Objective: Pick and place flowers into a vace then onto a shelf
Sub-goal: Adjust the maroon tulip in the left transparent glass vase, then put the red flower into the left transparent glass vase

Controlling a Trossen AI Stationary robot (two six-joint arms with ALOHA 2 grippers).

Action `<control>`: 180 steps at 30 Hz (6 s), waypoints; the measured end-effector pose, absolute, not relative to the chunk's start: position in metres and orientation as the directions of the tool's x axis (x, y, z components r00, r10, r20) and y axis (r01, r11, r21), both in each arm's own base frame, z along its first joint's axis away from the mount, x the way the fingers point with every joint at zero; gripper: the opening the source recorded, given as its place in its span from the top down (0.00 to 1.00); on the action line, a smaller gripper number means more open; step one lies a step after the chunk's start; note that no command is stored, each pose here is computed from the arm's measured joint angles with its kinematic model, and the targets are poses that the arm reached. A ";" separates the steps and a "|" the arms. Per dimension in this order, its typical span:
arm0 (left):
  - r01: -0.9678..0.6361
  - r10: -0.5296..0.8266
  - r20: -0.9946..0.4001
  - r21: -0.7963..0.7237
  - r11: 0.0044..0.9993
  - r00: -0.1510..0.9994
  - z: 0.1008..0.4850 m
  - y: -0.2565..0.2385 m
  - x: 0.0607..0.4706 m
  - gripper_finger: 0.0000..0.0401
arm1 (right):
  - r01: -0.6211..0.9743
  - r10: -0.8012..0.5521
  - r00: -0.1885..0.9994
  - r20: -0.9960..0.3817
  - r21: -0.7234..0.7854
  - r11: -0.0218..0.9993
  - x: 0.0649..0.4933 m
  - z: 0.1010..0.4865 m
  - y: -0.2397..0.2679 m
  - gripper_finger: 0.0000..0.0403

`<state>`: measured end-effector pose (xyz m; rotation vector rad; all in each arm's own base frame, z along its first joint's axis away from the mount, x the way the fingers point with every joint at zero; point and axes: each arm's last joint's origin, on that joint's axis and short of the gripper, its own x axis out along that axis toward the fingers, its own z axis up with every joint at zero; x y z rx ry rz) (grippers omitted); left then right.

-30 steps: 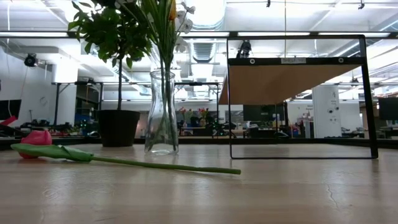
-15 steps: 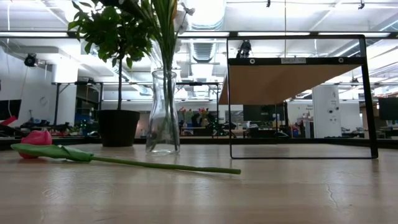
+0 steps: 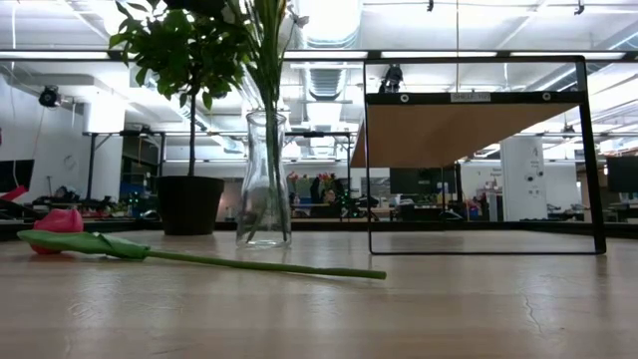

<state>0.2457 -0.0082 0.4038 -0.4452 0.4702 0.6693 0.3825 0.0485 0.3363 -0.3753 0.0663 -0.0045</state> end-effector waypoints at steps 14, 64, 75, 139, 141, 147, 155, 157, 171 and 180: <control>-0.669 0.478 -0.531 -0.249 0.701 0.699 0.403 -0.008 0.248 0.00 | -0.004 -0.021 0.997 -0.069 -0.344 0.939 0.382 0.336 0.048 0.67; -0.636 0.475 -0.506 -0.206 0.743 0.720 0.415 -0.006 0.225 0.00 | 0.025 -0.090 0.972 -0.216 -0.284 0.958 0.375 0.326 0.045 0.55; -0.626 0.475 -0.504 -0.183 0.758 0.722 0.416 -0.006 0.224 0.00 | 0.097 -0.155 0.959 -0.235 -0.242 0.966 0.336 0.360 0.039 0.33; -0.910 -0.150 -0.982 -0.163 0.381 0.113 0.303 -0.108 0.184 0.00 | 0.167 -0.155 0.976 -0.150 0.068 0.984 0.159 0.263 0.014 0.43; -0.914 -0.149 -0.983 -0.159 0.372 0.110 0.298 -0.115 0.189 0.00 | 0.166 -0.155 0.976 -0.152 0.063 0.984 0.159 0.262 0.014 0.43; -0.968 -0.127 -0.989 -0.102 0.231 0.074 0.282 -0.129 0.201 0.00 | 0.162 -0.155 0.976 -0.156 0.033 0.986 0.159 0.261 0.014 0.43; -0.995 0.097 -0.992 -0.083 -0.059 0.077 0.255 -0.140 0.221 0.00 | 0.155 -0.150 0.970 -0.189 0.013 0.988 0.157 0.249 0.014 0.43; -0.988 0.176 -0.981 -0.107 -0.115 0.086 0.246 -0.141 0.227 0.00 | 0.155 -0.150 0.969 -0.196 0.011 0.988 0.157 0.246 0.014 0.43; -0.949 0.281 -0.955 -0.171 -0.265 0.094 0.168 -0.160 0.277 0.00 | 0.153 -0.149 0.956 -0.251 -0.004 0.988 0.155 0.226 0.014 0.43; -0.937 0.324 -0.941 -0.196 -0.288 0.097 0.150 -0.147 0.296 0.00 | 0.150 -0.148 0.957 -0.251 -0.009 0.989 0.152 0.222 0.014 0.43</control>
